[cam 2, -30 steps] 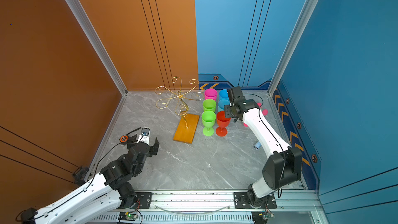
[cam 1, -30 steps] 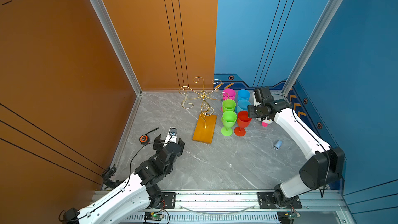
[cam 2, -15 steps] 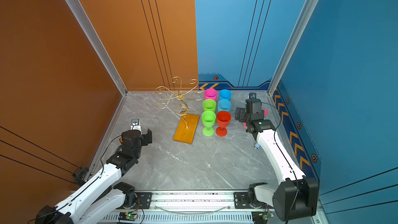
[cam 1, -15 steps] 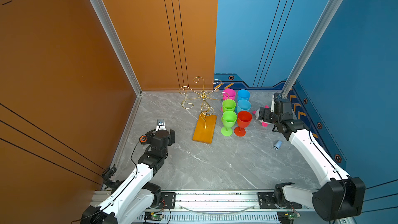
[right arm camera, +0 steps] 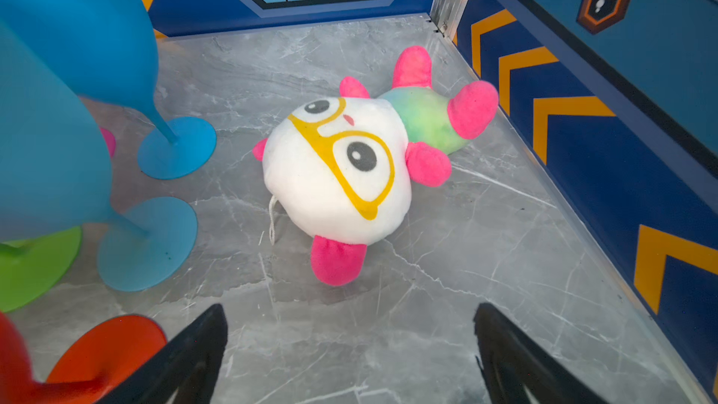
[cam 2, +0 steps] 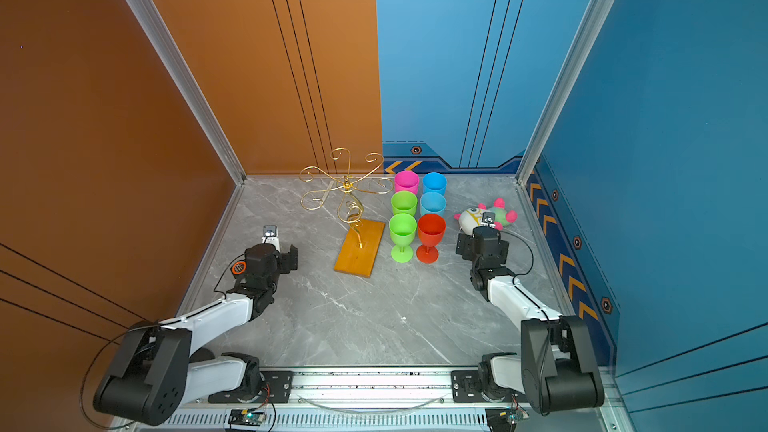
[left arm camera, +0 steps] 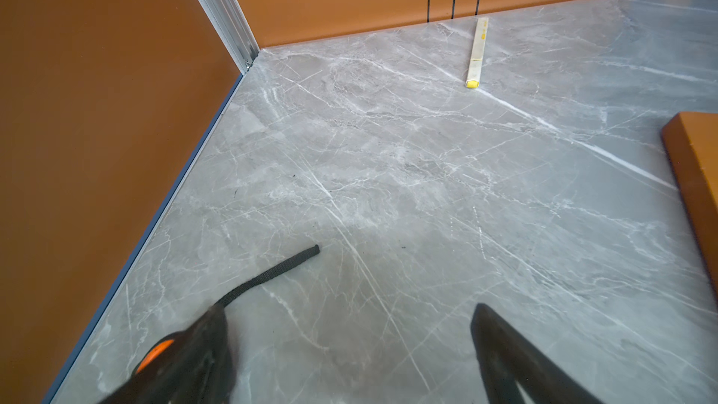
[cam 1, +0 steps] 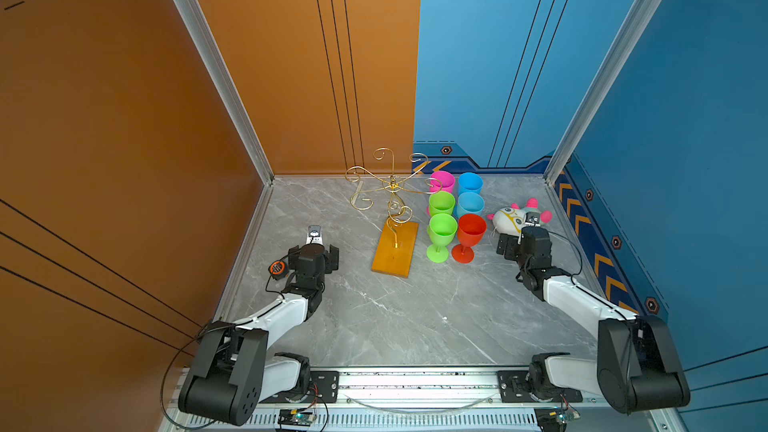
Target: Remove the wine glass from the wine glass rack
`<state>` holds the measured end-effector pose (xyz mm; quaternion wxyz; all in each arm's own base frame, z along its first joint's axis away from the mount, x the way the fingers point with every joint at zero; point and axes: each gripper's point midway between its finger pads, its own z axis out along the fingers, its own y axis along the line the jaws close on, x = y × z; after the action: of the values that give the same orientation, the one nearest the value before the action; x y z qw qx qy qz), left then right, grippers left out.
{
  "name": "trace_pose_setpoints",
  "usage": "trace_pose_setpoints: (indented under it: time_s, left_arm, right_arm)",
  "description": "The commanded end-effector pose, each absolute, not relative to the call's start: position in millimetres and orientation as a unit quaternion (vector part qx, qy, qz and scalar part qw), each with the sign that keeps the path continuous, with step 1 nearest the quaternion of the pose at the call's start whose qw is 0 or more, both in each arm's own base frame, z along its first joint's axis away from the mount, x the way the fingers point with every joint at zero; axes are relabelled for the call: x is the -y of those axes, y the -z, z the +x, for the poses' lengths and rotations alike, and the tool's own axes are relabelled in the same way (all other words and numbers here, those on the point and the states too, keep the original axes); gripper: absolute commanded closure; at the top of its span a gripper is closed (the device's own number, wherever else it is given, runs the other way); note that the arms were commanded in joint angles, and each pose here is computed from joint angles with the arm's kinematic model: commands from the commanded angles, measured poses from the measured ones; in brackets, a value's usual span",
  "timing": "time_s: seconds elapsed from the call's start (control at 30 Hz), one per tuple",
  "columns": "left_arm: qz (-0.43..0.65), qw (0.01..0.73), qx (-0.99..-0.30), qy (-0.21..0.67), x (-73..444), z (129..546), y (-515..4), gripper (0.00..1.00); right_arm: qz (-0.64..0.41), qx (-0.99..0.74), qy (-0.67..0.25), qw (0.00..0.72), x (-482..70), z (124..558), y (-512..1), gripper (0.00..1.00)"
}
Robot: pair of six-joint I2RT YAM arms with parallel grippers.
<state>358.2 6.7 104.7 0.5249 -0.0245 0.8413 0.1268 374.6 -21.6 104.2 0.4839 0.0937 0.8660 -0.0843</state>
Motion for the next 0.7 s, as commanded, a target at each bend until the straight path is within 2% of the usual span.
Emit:
trace_pose_setpoints:
  time_s: [0.0, 0.3, 0.67]
  left_arm:
    - [-0.017, 0.575, -0.811, -0.108, -3, 373, -118, 0.02]
    - [-0.027, 0.603, -0.792, -0.09, -10, 386, -98, 0.02]
    - [-0.077, 0.585, -0.804, -0.072, -32, 389, -92, 0.02]
  right_arm:
    - [0.097, -0.827, 0.1, 0.544, 29, 390, -119, 0.0]
    - [0.084, -0.797, 0.089, 0.592, 25, 388, -98, 0.0]
    - [0.067, -0.808, 0.069, 0.581, 19, 391, -95, 0.0]
